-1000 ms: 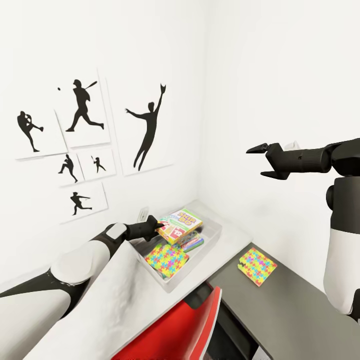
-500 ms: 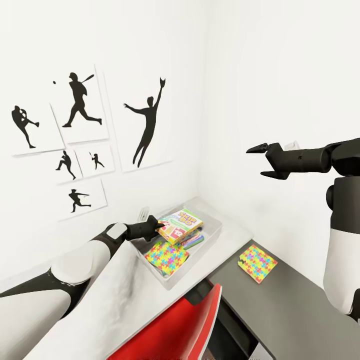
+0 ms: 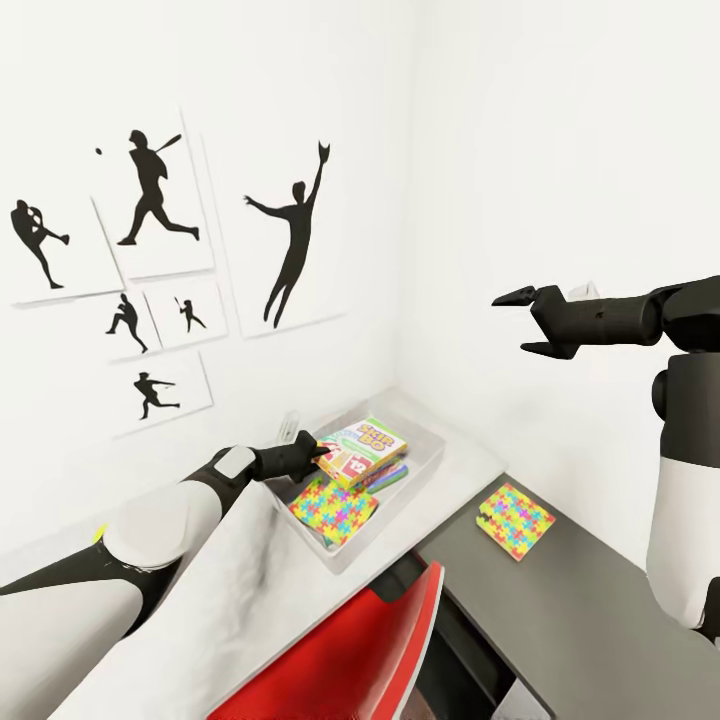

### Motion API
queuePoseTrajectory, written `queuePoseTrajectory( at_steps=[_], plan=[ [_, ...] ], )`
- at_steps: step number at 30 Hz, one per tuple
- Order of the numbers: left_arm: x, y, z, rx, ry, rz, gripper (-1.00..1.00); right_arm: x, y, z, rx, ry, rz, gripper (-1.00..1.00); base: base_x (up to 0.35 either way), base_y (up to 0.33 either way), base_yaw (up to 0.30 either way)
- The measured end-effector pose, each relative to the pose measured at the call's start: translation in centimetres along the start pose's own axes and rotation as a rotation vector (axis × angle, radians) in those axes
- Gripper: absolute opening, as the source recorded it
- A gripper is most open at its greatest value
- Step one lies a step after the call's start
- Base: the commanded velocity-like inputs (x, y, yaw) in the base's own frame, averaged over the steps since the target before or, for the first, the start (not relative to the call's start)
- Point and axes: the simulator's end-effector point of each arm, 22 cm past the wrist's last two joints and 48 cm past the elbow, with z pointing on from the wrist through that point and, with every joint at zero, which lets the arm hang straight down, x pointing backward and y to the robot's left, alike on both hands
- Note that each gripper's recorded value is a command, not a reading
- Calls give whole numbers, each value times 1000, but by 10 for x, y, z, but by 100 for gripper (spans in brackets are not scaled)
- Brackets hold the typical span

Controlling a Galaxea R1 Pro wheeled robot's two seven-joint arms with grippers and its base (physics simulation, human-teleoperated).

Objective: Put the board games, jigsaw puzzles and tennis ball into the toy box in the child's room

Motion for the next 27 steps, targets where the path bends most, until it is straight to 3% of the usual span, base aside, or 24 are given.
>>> queuePoseTrajectory(
  at_steps=[27],
  plan=[
    [-1,28,10,-25,12,-31,-100,6,-21,23,27,28,20,100,0,0,0]
  ],
)
